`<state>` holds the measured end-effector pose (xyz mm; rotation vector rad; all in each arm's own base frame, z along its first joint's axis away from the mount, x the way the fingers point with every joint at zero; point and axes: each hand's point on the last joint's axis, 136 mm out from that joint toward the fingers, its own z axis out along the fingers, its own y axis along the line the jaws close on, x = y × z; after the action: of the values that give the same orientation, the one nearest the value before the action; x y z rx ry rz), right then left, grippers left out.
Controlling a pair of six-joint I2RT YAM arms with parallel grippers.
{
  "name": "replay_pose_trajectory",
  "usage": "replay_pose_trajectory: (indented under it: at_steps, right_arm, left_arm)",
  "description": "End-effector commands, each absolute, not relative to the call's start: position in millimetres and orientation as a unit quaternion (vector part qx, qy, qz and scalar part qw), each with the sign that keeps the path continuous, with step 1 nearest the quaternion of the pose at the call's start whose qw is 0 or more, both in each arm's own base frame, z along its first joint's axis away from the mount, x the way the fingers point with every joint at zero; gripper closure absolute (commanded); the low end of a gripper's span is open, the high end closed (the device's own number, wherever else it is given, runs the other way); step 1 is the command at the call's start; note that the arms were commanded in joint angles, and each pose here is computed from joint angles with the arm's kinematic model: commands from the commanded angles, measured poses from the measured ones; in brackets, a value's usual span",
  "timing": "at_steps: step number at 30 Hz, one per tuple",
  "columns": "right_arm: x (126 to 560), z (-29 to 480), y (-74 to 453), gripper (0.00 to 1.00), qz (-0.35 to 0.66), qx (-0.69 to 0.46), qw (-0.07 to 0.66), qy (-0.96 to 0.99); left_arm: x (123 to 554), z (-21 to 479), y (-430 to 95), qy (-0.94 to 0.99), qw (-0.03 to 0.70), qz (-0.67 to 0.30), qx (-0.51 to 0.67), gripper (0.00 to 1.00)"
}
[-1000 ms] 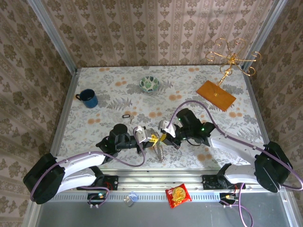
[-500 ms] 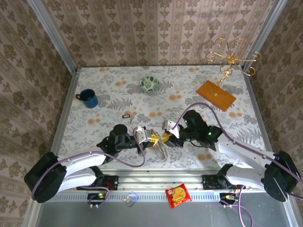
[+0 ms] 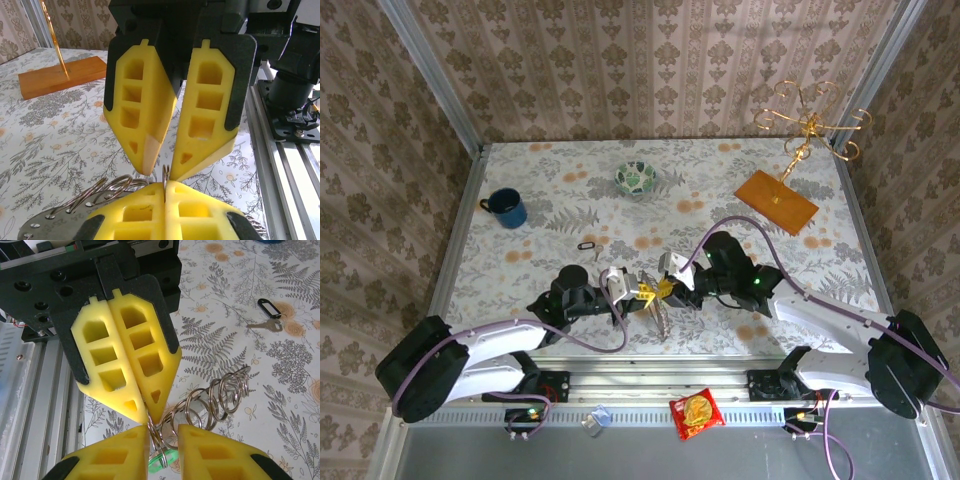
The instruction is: Put the keys on the keyring
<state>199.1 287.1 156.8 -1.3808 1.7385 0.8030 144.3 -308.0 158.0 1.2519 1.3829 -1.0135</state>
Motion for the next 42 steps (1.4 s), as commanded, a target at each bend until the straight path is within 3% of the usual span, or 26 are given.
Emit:
replay_pose_trajectory:
  at_steps: [1,6,13,16,20,27,33,37,39,42]
  right_arm:
    - [201.3,154.1,285.9,0.77,0.311,-0.535,0.388,0.683]
    - [198.1,147.2,287.0,0.78,0.317,-0.541,0.372,0.684]
    - [199.1,160.2,295.3,0.97,0.334,-0.546,0.380,0.668]
    - [198.9,161.8,293.6,1.00,0.325,-0.554,0.376,0.668]
    - [198.0,156.3,286.4,1.00,0.290,-0.577,0.352,0.677]
    - [196.1,144.7,277.3,1.00,0.198,-0.647,0.292,0.676]
    - [191.4,152.5,284.8,1.00,0.183,-0.677,0.280,0.656]
    - [185.5,157.1,292.5,1.00,0.192,-0.685,0.281,0.644]
    - [184.6,161.8,295.9,1.00,0.205,-0.678,0.293,0.642]
    - [188.5,171.6,297.0,0.85,0.228,-0.649,0.333,0.645]
  left_arm:
    - [137.4,167.7,-310.6,0.549,0.494,-0.435,0.516,1.00]
    - [137.7,167.5,-310.9,0.548,0.494,-0.435,0.515,1.00]
    - [141.3,166.4,-310.5,0.556,0.498,-0.429,0.510,1.00]
    - [144.5,165.3,-308.5,0.565,0.499,-0.421,0.505,0.78]
    - [144.2,162.1,-305.4,0.576,0.487,-0.404,0.517,0.71]
    - [141.7,158.8,-300.9,0.586,0.465,-0.373,0.550,0.75]
    - [143.0,157.3,-305.5,0.584,0.454,-0.371,0.561,0.81]
    - [143.6,156.7,-309.3,0.581,0.449,-0.374,0.566,0.89]
    - [143.9,157.0,-310.0,0.579,0.450,-0.373,0.568,0.99]
    - [143.5,157.8,-309.3,0.577,0.453,-0.372,0.569,1.00]
